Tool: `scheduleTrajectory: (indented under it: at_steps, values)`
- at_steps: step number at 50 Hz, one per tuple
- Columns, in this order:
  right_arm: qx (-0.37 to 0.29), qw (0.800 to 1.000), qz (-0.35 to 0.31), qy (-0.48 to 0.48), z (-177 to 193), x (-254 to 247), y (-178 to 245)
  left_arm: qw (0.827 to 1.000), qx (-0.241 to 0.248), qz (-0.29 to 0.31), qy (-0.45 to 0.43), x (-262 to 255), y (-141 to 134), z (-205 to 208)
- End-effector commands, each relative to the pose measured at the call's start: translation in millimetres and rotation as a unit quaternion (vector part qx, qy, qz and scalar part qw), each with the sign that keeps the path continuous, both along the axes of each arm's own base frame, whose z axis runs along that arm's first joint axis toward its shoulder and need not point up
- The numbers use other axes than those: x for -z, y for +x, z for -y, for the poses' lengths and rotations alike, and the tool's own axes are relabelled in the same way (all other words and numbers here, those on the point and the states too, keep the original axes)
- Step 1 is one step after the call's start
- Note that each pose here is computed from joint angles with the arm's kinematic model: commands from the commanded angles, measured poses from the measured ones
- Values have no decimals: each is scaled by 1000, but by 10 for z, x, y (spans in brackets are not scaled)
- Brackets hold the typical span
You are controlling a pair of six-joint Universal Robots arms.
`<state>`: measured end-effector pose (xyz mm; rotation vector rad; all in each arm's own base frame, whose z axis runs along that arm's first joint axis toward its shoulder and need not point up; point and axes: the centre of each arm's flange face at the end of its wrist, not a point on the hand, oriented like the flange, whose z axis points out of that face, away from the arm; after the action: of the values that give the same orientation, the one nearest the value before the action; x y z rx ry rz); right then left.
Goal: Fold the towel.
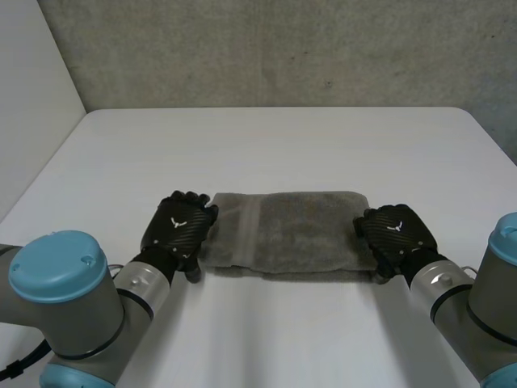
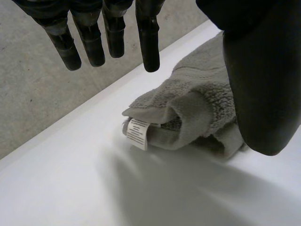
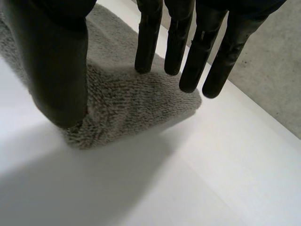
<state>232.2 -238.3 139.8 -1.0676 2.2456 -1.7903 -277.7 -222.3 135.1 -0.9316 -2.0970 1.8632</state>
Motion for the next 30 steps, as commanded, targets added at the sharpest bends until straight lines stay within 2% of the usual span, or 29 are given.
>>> scheduleTrajectory:
  at_steps: [1, 15, 22, 30]
  values:
    - [6, 1000, -2, 5, 44, 53, -28, 999, -32, -3, -4, -30, 112, 134]
    - [15, 1000, -4, 20, 115, 144, -79, 998, -46, -44, 11, -72, 122, 150]
    - [26, 999, -9, 34, 69, 151, -192, 995, -69, -69, 11, -143, 214, 252]
    - [28, 998, -55, 21, 210, 97, -613, 994, -70, -80, -2, -243, 209, 300]
